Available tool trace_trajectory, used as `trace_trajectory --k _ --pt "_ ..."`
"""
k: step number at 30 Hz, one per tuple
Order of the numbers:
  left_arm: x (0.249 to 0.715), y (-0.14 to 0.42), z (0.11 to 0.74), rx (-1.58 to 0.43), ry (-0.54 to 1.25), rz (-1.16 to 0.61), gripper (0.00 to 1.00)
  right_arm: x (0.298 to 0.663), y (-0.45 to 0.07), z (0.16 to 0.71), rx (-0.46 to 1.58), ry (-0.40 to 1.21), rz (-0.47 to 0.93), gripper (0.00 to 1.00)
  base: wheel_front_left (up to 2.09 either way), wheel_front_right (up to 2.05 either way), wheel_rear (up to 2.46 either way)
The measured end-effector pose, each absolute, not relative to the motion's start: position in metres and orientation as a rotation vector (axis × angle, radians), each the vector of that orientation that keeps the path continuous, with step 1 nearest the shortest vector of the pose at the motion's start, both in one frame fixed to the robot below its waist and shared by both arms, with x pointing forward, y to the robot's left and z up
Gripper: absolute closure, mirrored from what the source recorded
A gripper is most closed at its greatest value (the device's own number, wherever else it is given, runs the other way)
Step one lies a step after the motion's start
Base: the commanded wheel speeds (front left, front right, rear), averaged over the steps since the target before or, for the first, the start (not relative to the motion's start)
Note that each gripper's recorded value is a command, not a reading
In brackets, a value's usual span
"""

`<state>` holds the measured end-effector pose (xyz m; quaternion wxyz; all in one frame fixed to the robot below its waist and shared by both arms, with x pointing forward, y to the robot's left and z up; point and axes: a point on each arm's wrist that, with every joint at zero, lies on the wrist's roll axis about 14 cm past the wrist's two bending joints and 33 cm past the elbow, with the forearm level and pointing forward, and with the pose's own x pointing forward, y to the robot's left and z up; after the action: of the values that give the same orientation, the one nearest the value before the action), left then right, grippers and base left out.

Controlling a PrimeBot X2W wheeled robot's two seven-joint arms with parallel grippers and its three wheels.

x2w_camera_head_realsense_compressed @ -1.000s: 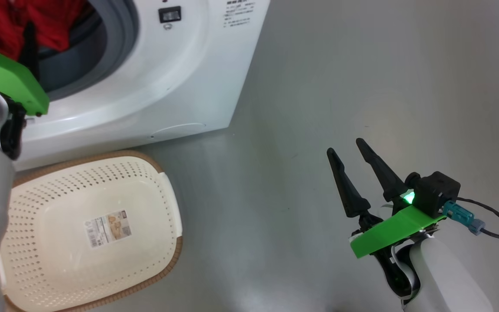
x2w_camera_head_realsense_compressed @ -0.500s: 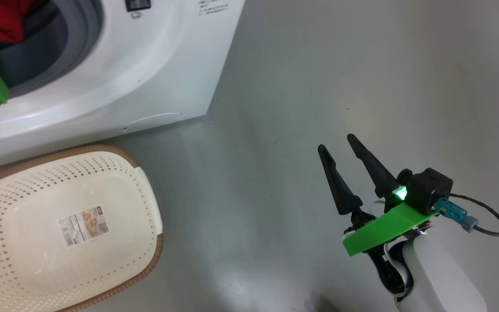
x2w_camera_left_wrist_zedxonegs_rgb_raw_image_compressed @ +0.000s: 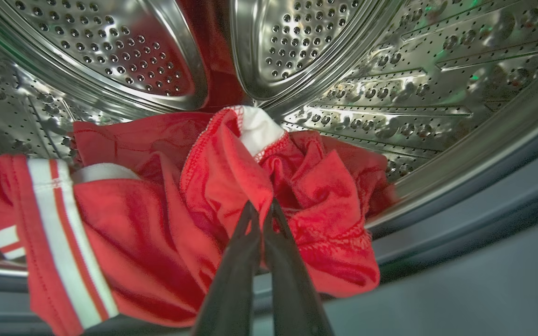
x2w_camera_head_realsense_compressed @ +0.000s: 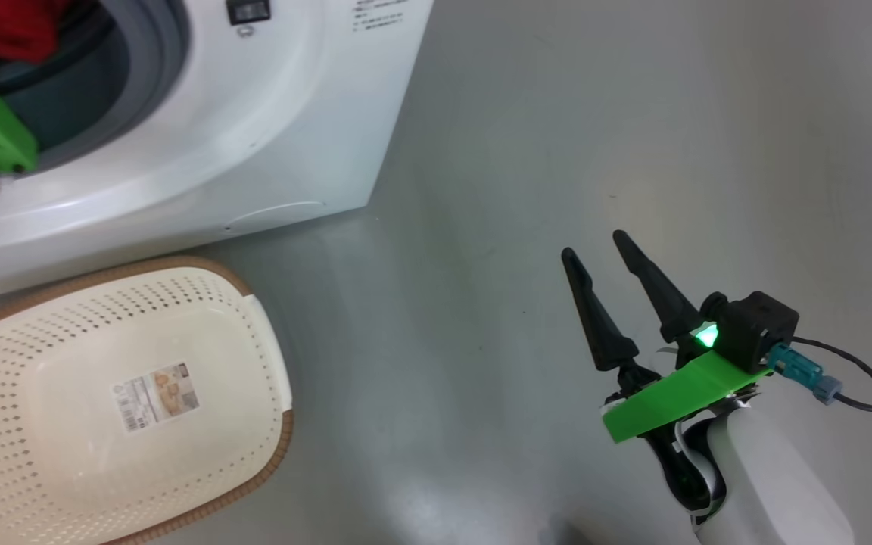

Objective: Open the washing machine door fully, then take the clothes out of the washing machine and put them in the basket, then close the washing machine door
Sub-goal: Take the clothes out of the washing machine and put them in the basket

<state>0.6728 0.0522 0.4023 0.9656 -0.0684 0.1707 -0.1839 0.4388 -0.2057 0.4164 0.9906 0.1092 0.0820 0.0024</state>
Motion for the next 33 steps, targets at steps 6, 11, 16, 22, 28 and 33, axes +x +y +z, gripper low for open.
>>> trace_trajectory --k 6,11,16,22,28,33 --pt "0.654 0.047 0.416 -0.257 0.289 -0.365 1.0 0.444 -0.207 0.427 0.214 0.131 0.015 0.0 0.0 0.0 0.0" --pt "0.641 0.059 0.431 -0.334 0.251 -0.332 1.0 0.449 -0.204 0.438 0.212 0.1 0.035 0.0 0.0 0.0 0.0" --pt "0.629 0.082 0.458 -0.377 0.171 -0.296 1.0 0.454 -0.199 0.452 0.211 0.064 0.061 0.0 0.0 0.0 0.0" --pt "0.599 0.104 0.471 -0.371 0.113 -0.263 1.0 0.451 -0.195 0.461 0.209 0.043 0.081 0.0 0.0 0.0 0.0" --pt "0.576 0.112 0.493 -0.375 0.037 -0.259 1.0 0.447 -0.194 0.468 0.205 0.027 0.093 0.0 0.0 0.0 0.0" --pt "0.549 0.118 0.512 -0.385 -0.031 -0.259 1.0 0.442 -0.189 0.473 0.207 0.019 0.109 0.0 0.0 0.0 0.0"
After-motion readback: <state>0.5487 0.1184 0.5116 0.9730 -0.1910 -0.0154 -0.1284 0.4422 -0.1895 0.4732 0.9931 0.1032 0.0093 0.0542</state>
